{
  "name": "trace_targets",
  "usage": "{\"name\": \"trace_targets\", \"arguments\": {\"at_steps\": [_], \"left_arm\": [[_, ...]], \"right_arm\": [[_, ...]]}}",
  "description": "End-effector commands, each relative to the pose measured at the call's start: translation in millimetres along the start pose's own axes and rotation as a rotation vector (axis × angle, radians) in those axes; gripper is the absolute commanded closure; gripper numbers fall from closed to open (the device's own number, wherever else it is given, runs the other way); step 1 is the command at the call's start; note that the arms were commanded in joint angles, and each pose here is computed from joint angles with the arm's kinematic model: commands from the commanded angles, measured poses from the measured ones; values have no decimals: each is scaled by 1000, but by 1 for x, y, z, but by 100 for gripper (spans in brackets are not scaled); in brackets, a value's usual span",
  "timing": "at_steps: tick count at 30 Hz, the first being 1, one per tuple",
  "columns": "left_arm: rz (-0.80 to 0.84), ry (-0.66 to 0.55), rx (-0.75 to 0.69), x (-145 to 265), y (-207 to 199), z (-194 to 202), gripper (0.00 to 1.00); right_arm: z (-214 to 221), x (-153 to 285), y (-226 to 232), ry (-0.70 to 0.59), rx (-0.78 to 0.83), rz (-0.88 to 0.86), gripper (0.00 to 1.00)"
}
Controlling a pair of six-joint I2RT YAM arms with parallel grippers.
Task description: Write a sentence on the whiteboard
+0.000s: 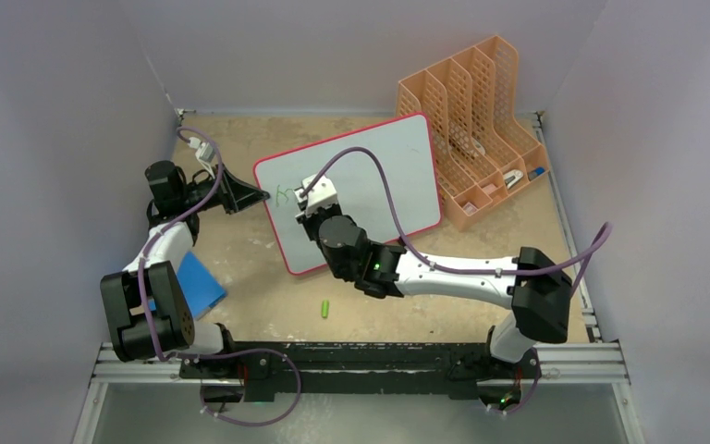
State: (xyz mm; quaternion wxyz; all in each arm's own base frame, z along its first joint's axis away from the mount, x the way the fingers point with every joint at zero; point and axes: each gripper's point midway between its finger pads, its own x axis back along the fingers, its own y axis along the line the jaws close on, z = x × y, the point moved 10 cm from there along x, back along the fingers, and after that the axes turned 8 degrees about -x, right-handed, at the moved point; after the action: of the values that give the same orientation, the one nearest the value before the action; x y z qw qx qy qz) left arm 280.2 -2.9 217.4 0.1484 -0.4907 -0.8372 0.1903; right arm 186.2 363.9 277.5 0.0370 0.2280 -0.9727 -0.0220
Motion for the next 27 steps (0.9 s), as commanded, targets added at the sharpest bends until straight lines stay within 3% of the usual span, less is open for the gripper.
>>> {"name": "trace_targets", "arguments": {"at_steps": [1, 27], "left_arm": [[39, 3, -70, -3, -8, -6, 100], [38, 4, -64, -3, -6, -5, 100]], "right_arm": [[-17, -5, 0, -65, -31, 1, 100], [-10, -13, 3, -60, -25, -2, 100]]}}
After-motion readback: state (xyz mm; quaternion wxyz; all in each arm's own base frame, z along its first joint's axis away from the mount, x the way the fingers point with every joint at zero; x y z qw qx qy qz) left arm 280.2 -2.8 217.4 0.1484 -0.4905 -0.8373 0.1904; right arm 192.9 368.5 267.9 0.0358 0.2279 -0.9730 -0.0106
